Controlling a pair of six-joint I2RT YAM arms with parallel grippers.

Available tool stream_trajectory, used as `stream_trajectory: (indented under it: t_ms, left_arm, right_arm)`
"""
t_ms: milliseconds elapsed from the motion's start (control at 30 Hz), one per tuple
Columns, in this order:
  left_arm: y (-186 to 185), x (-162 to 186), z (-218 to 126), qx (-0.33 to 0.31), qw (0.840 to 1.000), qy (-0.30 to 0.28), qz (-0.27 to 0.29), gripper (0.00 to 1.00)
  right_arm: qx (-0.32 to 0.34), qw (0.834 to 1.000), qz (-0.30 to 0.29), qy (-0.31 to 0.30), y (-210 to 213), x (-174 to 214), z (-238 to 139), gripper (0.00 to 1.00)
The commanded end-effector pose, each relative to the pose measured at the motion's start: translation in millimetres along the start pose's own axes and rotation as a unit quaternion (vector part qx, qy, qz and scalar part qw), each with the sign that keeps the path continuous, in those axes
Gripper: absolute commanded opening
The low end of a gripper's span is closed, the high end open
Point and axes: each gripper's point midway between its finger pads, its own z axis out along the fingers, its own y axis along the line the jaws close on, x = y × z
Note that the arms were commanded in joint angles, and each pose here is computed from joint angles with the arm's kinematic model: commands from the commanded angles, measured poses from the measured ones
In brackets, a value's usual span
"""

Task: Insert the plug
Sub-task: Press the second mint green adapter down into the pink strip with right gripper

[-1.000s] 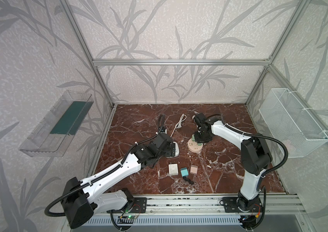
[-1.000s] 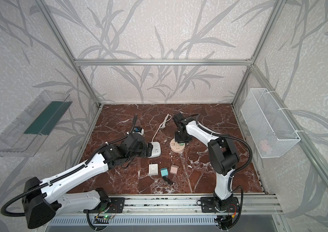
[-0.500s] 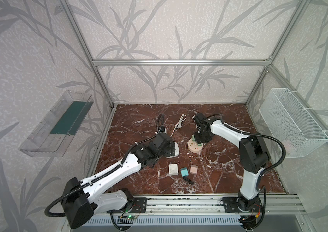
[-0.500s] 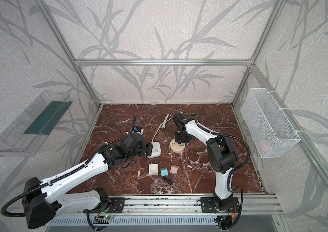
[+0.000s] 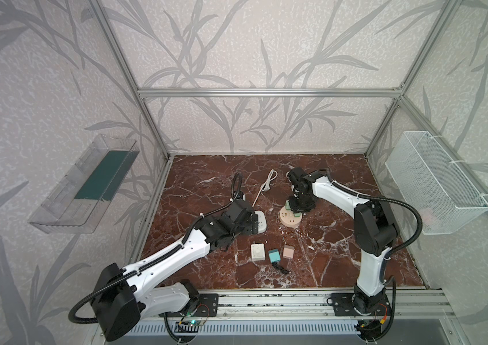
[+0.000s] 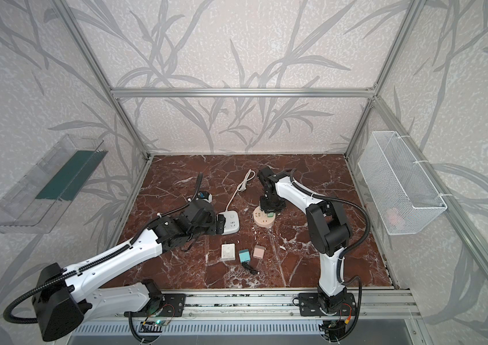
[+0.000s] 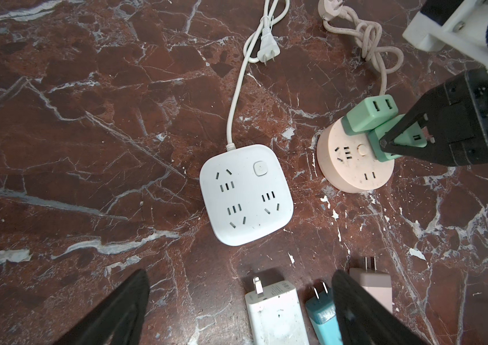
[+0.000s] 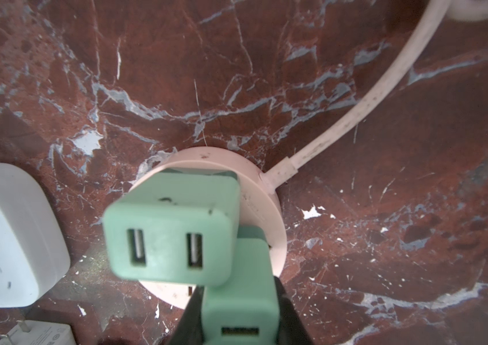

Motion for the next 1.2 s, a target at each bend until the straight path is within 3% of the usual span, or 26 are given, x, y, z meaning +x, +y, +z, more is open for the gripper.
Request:
stream_trajectory:
  t_ms: [0, 200, 333, 867, 1067, 1167]
  left_arm:
    - [3, -2, -3, 0.002, 1.0, -0.01, -0.011, 0.92]
    - [5, 0, 0, 0.001, 1.0, -0.004, -0.014, 0.92]
    - [5, -1, 2, 0.002, 1.0, -0.003, -0.016, 0.92]
    - [0, 1, 8, 0.008, 1.0, 0.013, -0.014, 0.94]
    - [-3, -1, 8, 0.012, 1.0, 0.014, -0.018, 0.94]
    - [-4, -3, 7, 0.013, 1.0, 0.013, -0.02, 0.94]
  right_arm:
    - [0.053, 0.99, 0.008, 0.132, -27, 60, 49, 0.0]
    - [0.057, 0.982, 0.021, 0.181, -28, 80, 91, 0.0]
    - [0.062, 0.98, 0.021, 0.187, -28, 84, 99, 0.0]
    - [0.085, 0.985, -0.008, 0.152, -38, 69, 60, 0.0]
    - [0.056, 0.988, -0.018, 0.139, -28, 62, 45, 0.0]
    - [0.039, 0.993, -0.013, 0.115, -21, 53, 34, 0.16]
